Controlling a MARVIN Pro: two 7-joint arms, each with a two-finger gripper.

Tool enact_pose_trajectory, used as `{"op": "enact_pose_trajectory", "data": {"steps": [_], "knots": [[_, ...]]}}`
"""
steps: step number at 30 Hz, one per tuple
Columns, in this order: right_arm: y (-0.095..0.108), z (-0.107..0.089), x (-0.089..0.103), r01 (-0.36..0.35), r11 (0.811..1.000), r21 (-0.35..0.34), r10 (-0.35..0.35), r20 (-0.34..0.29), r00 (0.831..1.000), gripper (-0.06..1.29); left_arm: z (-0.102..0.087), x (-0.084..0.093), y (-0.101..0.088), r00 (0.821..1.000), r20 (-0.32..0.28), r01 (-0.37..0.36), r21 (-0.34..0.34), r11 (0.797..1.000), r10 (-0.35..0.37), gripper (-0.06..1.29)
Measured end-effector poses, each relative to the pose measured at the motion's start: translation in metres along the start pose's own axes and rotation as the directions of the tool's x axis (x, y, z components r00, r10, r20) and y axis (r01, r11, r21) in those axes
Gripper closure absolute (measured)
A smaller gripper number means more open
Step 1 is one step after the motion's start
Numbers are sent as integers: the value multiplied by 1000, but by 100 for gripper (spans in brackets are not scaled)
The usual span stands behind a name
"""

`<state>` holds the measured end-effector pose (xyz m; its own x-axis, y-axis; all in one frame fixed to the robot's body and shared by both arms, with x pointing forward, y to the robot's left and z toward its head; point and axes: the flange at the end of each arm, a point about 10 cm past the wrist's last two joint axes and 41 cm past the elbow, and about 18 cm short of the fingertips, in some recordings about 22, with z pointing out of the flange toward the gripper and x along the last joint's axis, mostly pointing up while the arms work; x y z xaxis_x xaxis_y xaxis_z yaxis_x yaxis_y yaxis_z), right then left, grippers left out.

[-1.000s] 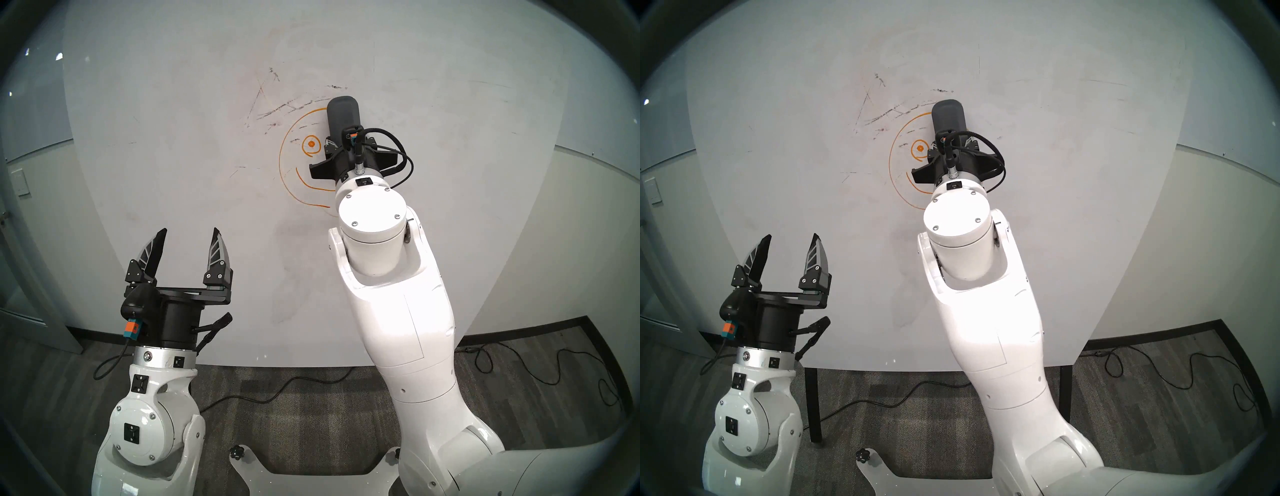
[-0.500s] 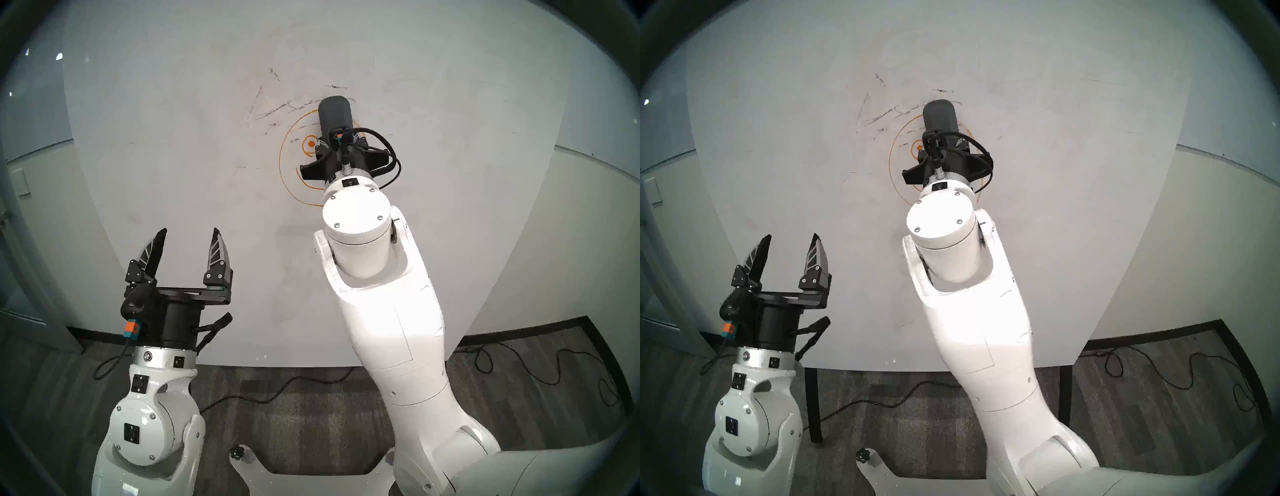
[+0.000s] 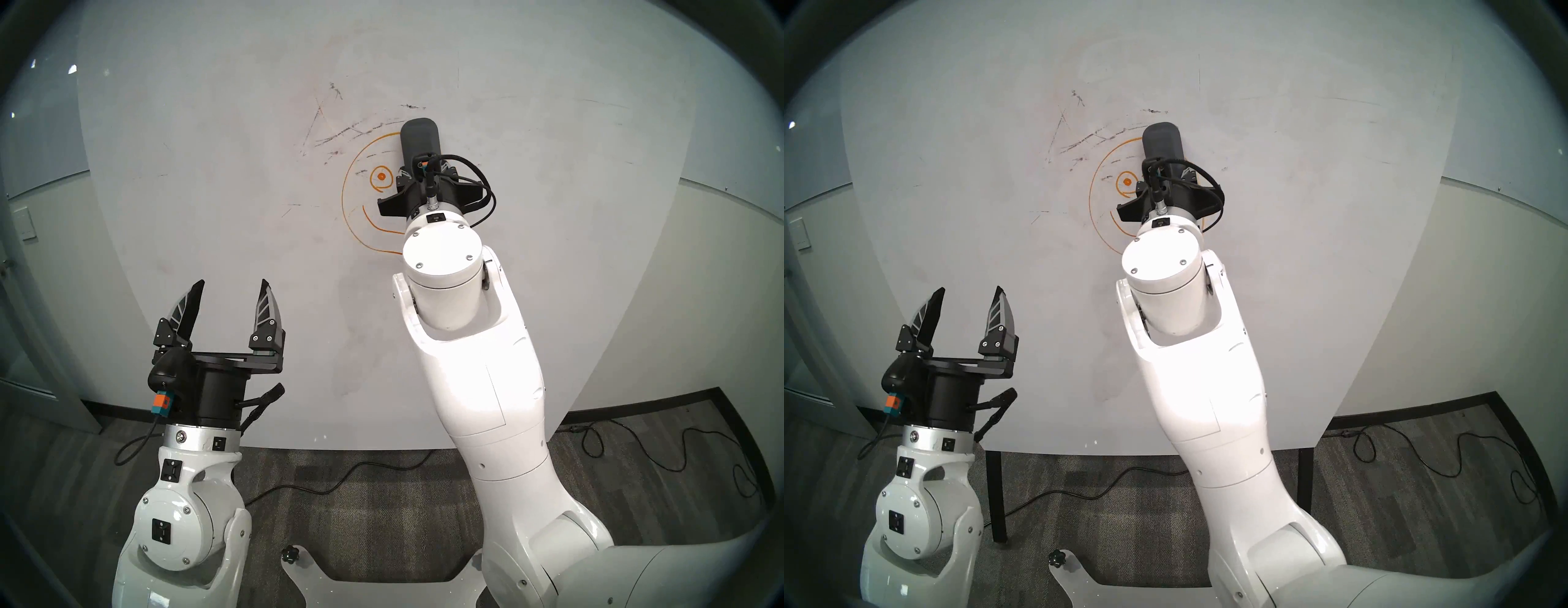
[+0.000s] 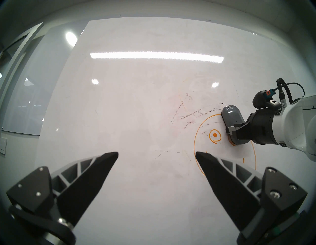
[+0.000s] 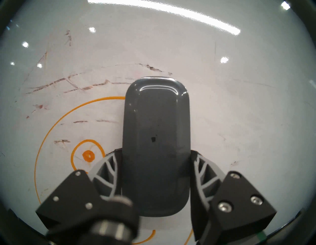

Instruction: Erase all marks on the whiteboard with the eraser

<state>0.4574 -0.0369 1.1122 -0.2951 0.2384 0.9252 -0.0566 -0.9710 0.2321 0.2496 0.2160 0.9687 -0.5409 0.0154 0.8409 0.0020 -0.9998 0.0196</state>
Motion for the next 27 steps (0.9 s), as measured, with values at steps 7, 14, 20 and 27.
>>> {"op": "enact_pose_trajectory", "data": {"steps": [7,14,20,27], "knots": [[3,3,-1,-5,1000,13,6,-5,1000,67,0,0,0,1000,0,0,0,1000,0,-2],[4,3,-2,-3,1000,17,3,-11,1000,67,0,0,0,1000,0,0,0,1000,0,-2],[3,1,-3,3,1000,17,-2,-19,1000,67,0,0,0,1000,0,0,0,1000,0,-2],[-5,-6,-4,15,1000,22,-15,-23,1000,67,0,0,0,1000,0,0,0,1000,0,-2]]}}
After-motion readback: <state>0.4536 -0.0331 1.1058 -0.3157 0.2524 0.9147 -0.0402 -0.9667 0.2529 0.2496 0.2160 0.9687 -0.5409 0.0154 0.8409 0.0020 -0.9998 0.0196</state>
